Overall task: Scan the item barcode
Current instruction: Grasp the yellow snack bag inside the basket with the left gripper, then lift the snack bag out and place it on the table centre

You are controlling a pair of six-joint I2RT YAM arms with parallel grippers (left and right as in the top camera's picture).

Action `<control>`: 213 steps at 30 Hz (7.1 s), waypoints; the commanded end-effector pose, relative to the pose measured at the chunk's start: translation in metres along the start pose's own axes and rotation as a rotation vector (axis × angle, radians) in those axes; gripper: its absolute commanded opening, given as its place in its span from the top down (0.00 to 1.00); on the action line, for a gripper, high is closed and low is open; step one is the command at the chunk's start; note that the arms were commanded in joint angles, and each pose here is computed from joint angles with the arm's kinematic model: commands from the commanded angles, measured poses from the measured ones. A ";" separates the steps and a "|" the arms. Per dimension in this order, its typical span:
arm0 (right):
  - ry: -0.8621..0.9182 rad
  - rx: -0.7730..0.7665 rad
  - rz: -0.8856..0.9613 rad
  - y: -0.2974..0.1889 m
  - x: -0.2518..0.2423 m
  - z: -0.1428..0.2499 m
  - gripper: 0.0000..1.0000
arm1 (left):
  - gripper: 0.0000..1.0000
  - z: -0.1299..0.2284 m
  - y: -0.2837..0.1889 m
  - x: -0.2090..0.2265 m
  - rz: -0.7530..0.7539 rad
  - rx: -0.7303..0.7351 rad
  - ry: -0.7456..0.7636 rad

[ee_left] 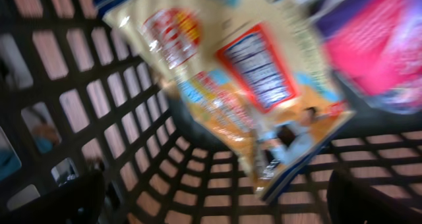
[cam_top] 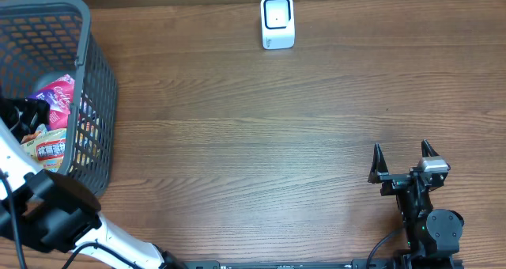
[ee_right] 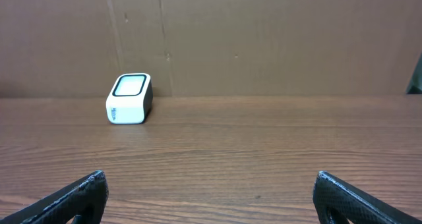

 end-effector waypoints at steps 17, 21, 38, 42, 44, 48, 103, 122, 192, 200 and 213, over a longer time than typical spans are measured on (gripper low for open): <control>-0.001 -0.003 -0.003 0.000 0.001 0.002 0.00 | 0.00 0.003 0.127 -0.016 0.215 0.230 -0.064; -0.001 -0.004 -0.003 0.000 0.001 0.002 0.00 | 0.00 0.002 0.141 -0.019 0.238 0.195 -0.022; -0.001 -0.004 -0.003 0.000 0.001 0.002 0.00 | 0.96 -0.018 0.065 -0.029 0.321 0.092 0.048; -0.001 -0.004 -0.003 0.000 0.001 0.002 0.00 | 0.96 -0.016 0.008 -0.028 0.414 -0.025 0.074; -0.001 -0.003 -0.003 0.000 0.001 0.002 0.00 | 0.96 -0.008 -0.026 -0.026 0.483 -0.110 0.100; -0.001 -0.003 -0.003 0.000 0.001 0.002 0.00 | 0.96 0.016 -0.088 -0.016 0.615 -0.287 0.150; -0.001 -0.003 -0.003 0.000 0.001 0.002 0.00 | 0.96 -0.001 0.149 -0.094 0.160 0.051 0.451; -0.001 -0.003 -0.003 0.000 0.001 0.002 0.00 | 0.00 -0.009 0.066 -0.093 0.170 -0.088 0.538; -0.001 -0.004 -0.003 0.000 0.001 0.002 0.00 | 0.96 0.379 -0.041 -0.100 0.517 0.191 1.483; -0.001 -0.003 -0.003 0.000 0.001 0.002 0.00 | 0.61 0.433 0.017 -0.116 0.344 0.240 1.578; -0.001 -0.003 -0.003 0.000 0.001 0.002 0.00 | 0.32 0.357 -0.123 -0.114 0.650 0.050 1.435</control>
Point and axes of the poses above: each gripper's point midway between its finger pads, its own y axis out along the fingers, its own x axis along the line the jaws close on, z = x × y, the point moved 8 cm from there along -y, back along the fingers, and after that the axes turned 3 degrees about -y, right-handed, at the moved point
